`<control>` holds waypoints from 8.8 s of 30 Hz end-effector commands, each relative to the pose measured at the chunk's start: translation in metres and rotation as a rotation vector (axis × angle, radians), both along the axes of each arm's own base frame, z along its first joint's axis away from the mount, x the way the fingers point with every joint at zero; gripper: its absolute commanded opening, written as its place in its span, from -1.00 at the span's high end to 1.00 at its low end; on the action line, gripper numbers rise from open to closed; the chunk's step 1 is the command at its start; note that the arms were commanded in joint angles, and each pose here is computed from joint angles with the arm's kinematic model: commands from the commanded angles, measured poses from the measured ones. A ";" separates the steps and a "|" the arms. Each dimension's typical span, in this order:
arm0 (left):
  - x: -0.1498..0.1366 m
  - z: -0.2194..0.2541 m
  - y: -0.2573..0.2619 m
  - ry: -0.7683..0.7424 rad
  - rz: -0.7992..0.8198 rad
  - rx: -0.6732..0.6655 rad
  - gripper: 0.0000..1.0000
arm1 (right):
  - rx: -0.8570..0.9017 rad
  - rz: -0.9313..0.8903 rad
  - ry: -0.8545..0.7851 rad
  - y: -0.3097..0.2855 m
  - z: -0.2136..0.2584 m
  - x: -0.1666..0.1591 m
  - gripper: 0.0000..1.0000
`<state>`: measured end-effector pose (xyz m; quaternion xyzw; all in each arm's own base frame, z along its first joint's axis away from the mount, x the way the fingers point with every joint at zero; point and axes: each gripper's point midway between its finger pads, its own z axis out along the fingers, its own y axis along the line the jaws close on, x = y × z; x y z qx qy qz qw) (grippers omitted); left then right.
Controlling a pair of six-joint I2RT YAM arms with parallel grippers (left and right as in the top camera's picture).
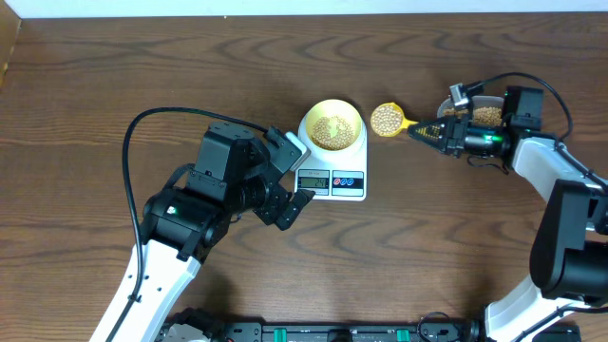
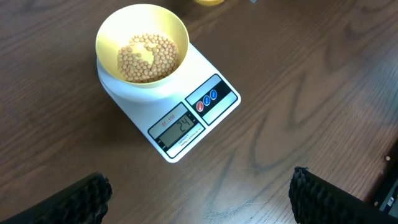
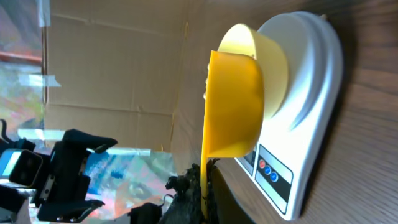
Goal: Scoop item into bowl and weigh 50g on scale
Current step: 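Carry the filled scoop left over the yellow bowl on the scale, then tilt the scoop with the right gripper, pouring beans gradually into the bowl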
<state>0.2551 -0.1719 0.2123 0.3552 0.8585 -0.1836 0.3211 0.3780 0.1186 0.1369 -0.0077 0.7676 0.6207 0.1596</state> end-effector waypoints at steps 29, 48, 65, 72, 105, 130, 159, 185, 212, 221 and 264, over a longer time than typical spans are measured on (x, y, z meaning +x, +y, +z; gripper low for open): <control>0.000 0.000 0.000 -0.002 -0.014 0.000 -0.88 | -0.043 0.082 -0.009 0.061 -0.002 0.002 0.97; 0.000 0.000 0.000 -0.002 -0.014 0.000 -0.87 | -0.149 0.087 -0.163 0.085 -0.009 0.009 0.98; 0.000 0.000 0.000 -0.002 -0.014 0.000 -0.87 | -0.200 0.118 -0.328 0.085 -0.011 0.011 0.98; 0.000 0.000 0.000 -0.002 -0.014 0.000 -0.87 | -0.231 0.108 -0.347 0.086 -0.015 0.014 0.98; 0.000 0.000 0.000 -0.002 -0.014 0.000 -0.87 | -0.353 0.125 -0.503 0.104 -0.025 0.019 0.98; 0.000 0.000 0.000 -0.002 -0.014 0.000 -0.87 | -0.388 0.148 -0.599 0.103 -0.026 0.020 0.97; 0.000 0.000 0.000 -0.002 -0.014 0.000 -0.87 | -0.411 0.139 -0.619 0.101 -0.027 0.024 0.98; 0.000 0.000 0.000 -0.002 -0.015 -0.001 -0.88 | -0.412 0.141 -0.631 0.102 -0.027 0.024 0.98; 0.000 0.000 0.000 -0.002 -0.014 0.000 -0.87 | -0.360 0.166 -0.684 0.107 -0.016 0.021 0.98; 0.000 0.000 0.000 -0.002 -0.014 0.000 -0.87 | -0.360 0.144 -0.643 0.104 -0.017 0.023 0.98; 0.000 0.000 0.000 -0.002 -0.014 0.000 -0.87 | -0.301 0.090 -0.454 0.093 -0.017 0.024 0.98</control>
